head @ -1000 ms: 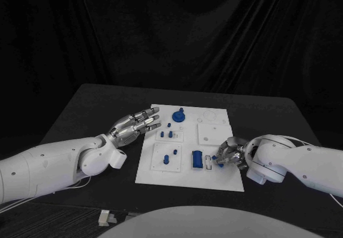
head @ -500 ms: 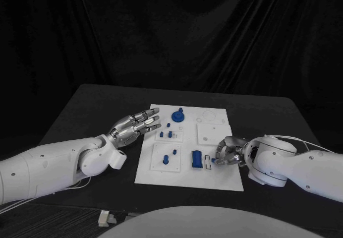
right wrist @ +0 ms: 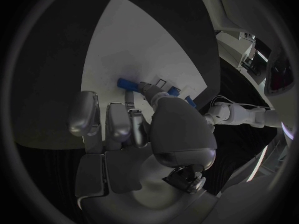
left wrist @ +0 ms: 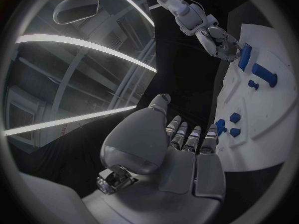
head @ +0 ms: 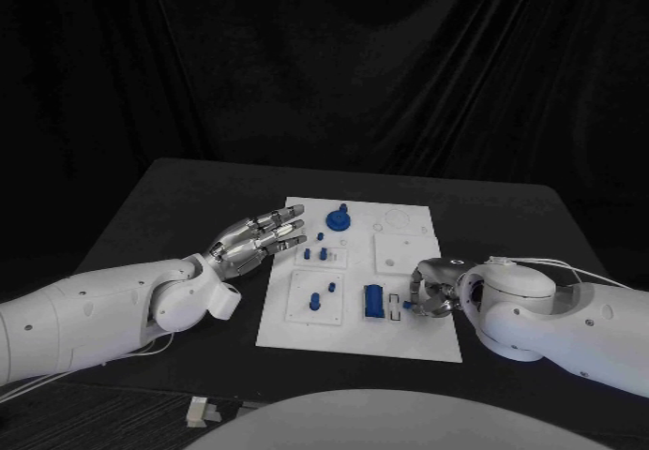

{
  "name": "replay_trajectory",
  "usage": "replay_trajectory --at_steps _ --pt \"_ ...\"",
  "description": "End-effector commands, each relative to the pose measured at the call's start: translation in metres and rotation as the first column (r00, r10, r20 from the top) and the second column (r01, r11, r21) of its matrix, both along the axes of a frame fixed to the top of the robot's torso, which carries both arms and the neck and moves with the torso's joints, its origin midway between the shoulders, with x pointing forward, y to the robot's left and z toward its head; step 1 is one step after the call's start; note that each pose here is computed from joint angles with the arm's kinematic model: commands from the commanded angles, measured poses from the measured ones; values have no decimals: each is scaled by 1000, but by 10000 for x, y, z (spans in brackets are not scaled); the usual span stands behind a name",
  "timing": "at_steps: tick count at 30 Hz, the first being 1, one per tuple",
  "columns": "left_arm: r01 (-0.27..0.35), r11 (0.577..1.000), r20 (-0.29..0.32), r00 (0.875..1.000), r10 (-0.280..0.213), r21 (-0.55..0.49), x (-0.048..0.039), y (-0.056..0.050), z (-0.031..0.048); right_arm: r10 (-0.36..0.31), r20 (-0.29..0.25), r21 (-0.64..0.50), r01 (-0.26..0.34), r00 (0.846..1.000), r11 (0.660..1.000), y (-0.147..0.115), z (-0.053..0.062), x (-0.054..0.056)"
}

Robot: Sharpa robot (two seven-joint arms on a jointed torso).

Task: Assemble the parts on the task board

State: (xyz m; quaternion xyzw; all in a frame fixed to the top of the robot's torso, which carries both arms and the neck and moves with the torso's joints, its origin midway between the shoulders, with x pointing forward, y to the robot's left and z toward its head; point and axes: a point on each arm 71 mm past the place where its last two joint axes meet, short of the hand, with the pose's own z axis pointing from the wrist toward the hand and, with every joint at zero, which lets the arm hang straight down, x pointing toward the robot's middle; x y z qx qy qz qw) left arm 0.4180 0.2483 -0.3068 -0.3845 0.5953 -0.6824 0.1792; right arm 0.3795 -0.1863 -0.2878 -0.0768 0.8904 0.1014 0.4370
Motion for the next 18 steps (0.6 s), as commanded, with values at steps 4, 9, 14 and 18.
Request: replay_trajectory --at_steps 4,9,14,18 --pt "13 1000 -4 1000 -13 -21 -8 -27 3 119 40 -165 -111 992 980 27 -22 -39" --pt "16 1000 -5 1000 -16 -22 -10 -31 1 162 48 -204 -149 986 968 55 -40 -69" --pt "15 1000 -6 1000 -15 -22 -12 -26 1 194 51 -237 -177 980 955 74 -65 -95" --pt "15 1000 -6 1000 -15 -21 -13 -22 1 204 56 -249 -185 977 951 76 -78 -103"
